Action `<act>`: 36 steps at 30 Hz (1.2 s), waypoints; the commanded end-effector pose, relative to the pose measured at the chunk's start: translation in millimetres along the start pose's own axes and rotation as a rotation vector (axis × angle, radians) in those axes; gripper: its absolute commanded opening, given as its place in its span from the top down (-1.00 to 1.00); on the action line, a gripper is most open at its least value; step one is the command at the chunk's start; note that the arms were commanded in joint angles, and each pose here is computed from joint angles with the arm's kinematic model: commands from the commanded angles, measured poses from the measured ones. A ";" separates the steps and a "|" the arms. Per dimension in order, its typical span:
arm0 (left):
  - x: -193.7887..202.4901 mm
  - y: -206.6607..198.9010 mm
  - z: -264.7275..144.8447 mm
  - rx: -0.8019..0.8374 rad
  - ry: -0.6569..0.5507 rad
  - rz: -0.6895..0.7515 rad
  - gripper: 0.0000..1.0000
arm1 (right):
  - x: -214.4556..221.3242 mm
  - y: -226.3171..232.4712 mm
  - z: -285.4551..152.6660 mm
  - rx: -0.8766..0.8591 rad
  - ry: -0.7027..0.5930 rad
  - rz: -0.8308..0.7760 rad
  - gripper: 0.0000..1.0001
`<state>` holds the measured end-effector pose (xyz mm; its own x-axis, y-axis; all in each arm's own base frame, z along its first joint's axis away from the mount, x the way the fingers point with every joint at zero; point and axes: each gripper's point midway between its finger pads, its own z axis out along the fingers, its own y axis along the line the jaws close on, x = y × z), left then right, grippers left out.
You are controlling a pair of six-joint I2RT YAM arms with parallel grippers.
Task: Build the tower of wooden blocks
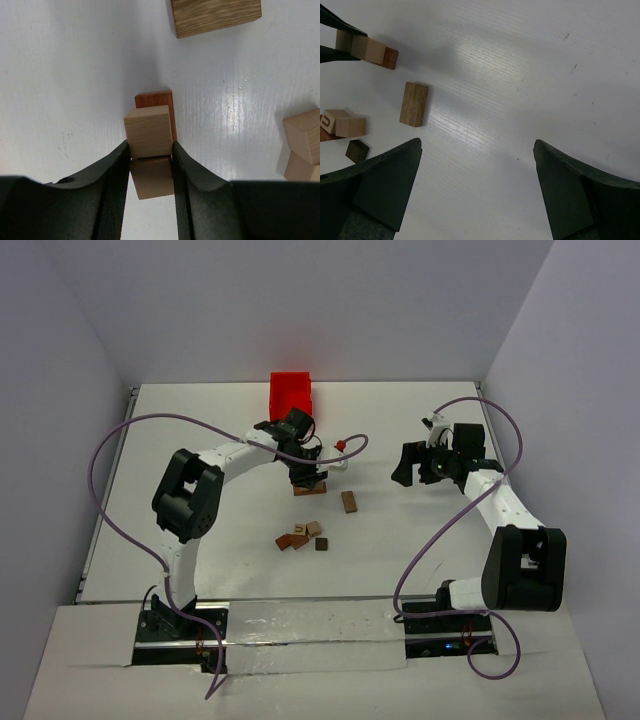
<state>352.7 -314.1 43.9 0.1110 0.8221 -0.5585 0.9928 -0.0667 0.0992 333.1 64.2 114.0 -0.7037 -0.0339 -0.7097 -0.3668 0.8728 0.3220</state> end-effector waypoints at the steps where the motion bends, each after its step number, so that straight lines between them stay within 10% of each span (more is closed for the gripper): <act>1: -10.3 12.5 -3.6 -0.022 -0.024 0.005 0.12 | -21.2 -1.6 -4.3 0.009 -0.040 -0.038 -0.99; 36: -2.1 -4.3 -0.6 0.032 -0.012 -0.034 0.07 | -22.0 -1.7 -5.1 0.011 -0.044 -0.041 -0.99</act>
<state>351.6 -312.6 43.9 0.0880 0.8292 -0.5520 0.9953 -0.0506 0.0826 332.8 63.9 113.6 -0.7028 -0.0398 -0.7103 -0.3706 0.8727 0.3178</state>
